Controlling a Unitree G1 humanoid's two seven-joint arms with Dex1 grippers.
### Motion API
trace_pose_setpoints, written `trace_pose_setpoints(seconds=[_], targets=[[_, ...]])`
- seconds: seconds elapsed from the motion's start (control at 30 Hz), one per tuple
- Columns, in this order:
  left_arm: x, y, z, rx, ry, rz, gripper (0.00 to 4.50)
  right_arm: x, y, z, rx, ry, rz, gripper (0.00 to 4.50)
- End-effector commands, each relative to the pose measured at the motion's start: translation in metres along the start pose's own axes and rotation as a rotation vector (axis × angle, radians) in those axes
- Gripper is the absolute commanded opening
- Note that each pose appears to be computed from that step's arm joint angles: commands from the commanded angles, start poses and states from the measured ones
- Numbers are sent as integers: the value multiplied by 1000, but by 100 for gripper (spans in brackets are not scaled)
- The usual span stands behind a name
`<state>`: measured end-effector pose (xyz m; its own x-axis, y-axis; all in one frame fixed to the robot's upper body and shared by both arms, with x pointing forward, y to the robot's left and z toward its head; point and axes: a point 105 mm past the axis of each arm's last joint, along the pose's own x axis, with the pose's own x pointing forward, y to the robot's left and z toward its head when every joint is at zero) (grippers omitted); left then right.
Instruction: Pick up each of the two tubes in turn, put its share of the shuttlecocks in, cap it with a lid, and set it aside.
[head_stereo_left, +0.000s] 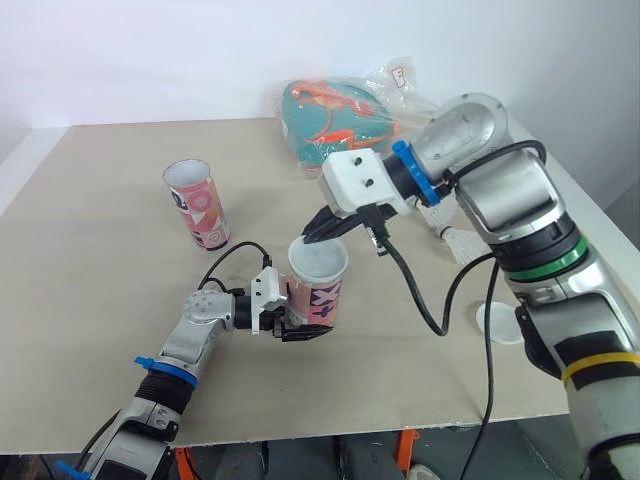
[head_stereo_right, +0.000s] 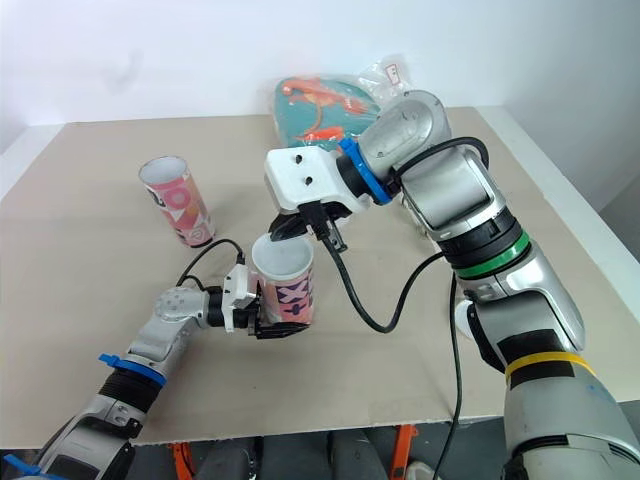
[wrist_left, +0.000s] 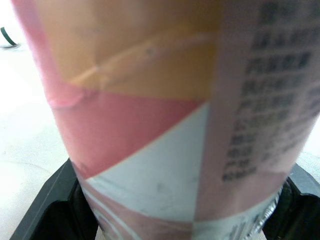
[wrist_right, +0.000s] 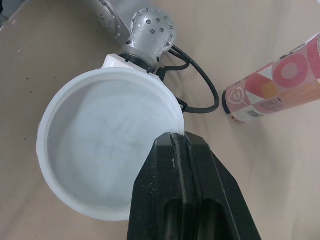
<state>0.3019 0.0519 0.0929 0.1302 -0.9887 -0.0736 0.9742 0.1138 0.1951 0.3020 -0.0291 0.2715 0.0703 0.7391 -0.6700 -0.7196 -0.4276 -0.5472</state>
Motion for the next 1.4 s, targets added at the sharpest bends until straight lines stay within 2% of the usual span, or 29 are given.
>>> trace_pose_setpoints(seconds=[0.03, 0.33, 0.87, 0.97, 1.23, 1.33, 1.4], targets=[[-6, -2, -11, -38, 39, 11, 365, -4, 8, 1, -47, 38, 25, 3], [-7, -1, -10, -43, 38, 18, 365, 2, 12, -10, -133, 152, 23, 3], [-5, -2, -10, -49, 30, 29, 365, 23, 30, -11, -174, 122, 109, 3], [-4, -2, -10, -48, 28, 33, 365, 30, 29, -16, -162, 126, 95, 97], [-4, -3, -10, -53, 26, 33, 365, 28, 29, -17, -157, 140, 82, 448], [-4, -3, -11, -56, 24, 34, 365, 22, 19, -11, -140, 116, 40, 448], [-3, -4, -11, -57, 23, 33, 365, 13, 7, 2, -88, 33, -13, 448]])
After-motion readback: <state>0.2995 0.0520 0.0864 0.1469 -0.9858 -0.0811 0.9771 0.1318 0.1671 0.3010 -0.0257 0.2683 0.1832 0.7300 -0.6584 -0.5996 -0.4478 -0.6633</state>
